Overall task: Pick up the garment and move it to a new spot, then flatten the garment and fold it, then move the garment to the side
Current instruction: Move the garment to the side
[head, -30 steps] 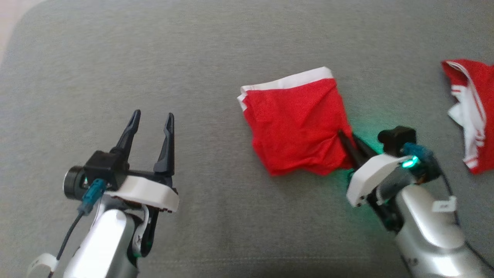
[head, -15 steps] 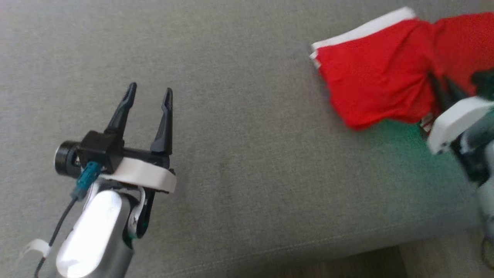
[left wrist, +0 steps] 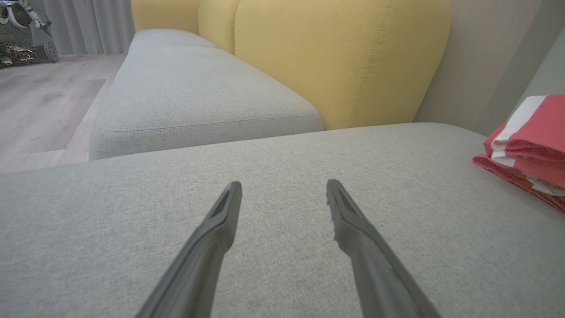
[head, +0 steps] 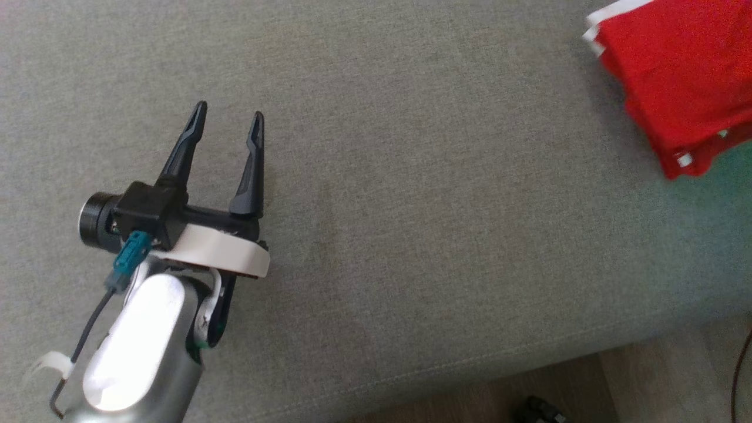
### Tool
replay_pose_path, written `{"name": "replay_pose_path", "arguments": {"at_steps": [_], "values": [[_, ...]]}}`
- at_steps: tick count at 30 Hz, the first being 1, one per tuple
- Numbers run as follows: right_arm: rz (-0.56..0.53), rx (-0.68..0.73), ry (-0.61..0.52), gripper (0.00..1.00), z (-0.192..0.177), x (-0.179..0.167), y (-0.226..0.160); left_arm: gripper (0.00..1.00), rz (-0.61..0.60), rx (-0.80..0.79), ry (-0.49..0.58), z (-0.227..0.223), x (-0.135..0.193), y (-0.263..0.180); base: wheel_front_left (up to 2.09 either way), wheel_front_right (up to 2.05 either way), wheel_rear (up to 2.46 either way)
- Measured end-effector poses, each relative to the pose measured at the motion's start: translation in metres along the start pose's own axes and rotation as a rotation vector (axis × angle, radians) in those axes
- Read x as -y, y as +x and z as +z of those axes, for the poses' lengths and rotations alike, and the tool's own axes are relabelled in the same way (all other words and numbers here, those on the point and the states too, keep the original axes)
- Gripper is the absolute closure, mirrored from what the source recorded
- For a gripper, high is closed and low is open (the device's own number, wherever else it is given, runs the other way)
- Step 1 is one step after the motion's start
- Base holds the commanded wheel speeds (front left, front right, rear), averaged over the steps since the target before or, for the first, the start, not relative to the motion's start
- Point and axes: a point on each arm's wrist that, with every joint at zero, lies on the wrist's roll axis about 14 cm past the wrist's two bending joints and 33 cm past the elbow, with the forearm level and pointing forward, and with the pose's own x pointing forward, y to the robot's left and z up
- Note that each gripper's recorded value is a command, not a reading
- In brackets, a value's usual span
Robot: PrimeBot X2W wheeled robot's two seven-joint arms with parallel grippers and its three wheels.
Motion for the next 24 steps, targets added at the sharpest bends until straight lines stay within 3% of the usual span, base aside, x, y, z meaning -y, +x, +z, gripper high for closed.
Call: {"name": "replay_pose_path", "arguments": {"at_steps": [14,16,17,18,19,20,24], "values": [[-0.101,-0.022,0.135,0.97,-0.013,0.03,0.004,0.0,-0.046,-0.017,0.0,-0.014,0.005,0.016,0.0,0.0,0.0],[-0.101,-0.019,0.141,0.78,-0.012,0.029,0.005,0.0,-0.051,-0.018,0.001,-0.014,0.006,0.016,0.0,0.0,0.0],[-0.1,-0.014,0.147,0.63,-0.01,0.028,0.006,0.0,-0.054,-0.021,0.002,-0.015,0.007,0.017,0.0,0.0,0.0],[-0.098,-0.01,0.153,0.44,-0.009,0.026,0.007,0.0,-0.057,-0.022,0.001,-0.016,0.007,0.017,0.0,0.0,0.0],[-0.099,-0.008,0.153,0.14,-0.008,0.026,0.007,0.0,-0.059,-0.024,0.001,-0.017,0.008,0.018,0.0,0.0,0.0],[-0.102,-0.006,0.15,0.0,-0.007,0.027,0.007,0.0,-0.061,-0.029,0.001,-0.018,0.008,0.018,0.0,0.0,0.0],[-0.103,-0.001,0.163,0.0,-0.006,0.025,0.007,0.0,-0.069,-0.022,0.0,-0.017,0.01,0.021,0.0,0.0,0.0]]}}
